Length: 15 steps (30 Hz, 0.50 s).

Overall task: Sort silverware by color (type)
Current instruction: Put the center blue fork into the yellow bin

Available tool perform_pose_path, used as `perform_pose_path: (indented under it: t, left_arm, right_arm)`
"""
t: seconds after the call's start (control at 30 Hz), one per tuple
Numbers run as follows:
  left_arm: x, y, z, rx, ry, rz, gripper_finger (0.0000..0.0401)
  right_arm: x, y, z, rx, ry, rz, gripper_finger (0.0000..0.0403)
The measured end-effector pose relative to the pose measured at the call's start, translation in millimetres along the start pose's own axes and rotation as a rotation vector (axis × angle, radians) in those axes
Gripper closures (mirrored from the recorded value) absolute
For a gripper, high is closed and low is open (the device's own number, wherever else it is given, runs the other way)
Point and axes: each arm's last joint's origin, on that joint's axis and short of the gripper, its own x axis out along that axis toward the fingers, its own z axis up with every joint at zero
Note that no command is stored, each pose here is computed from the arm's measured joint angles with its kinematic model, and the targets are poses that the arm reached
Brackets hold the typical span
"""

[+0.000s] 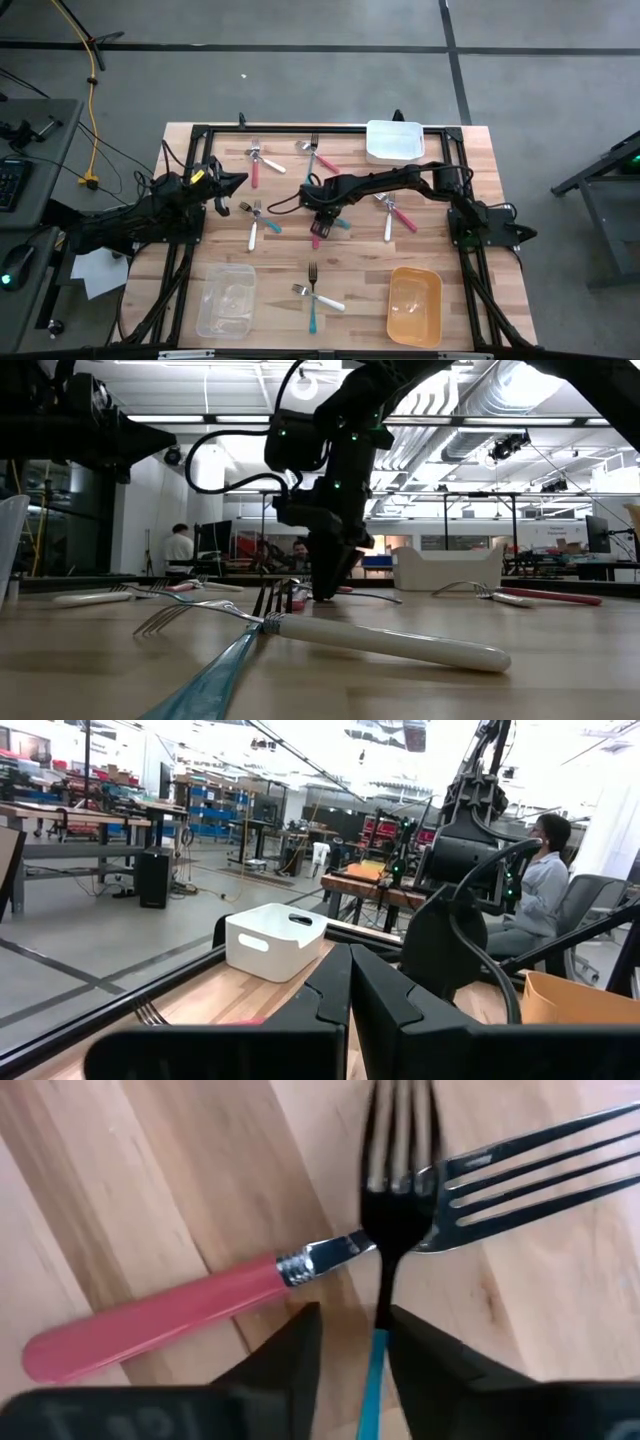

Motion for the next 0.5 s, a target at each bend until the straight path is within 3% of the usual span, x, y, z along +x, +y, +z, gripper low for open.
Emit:
perform_pose_path:
  t: [0.2,0.5]
  left_arm:
    - [0,0,0,-0.006,0.001,0.001,0.0401]
    - [0,0,0,-0.007,0.003,0.002,0.0401]
  right_arm:
    - [-2,0,-1,0.0,0.017,0.015,0.0392]
    - [-38,4,-2,0.044,0.097,-0.015,0.0394]
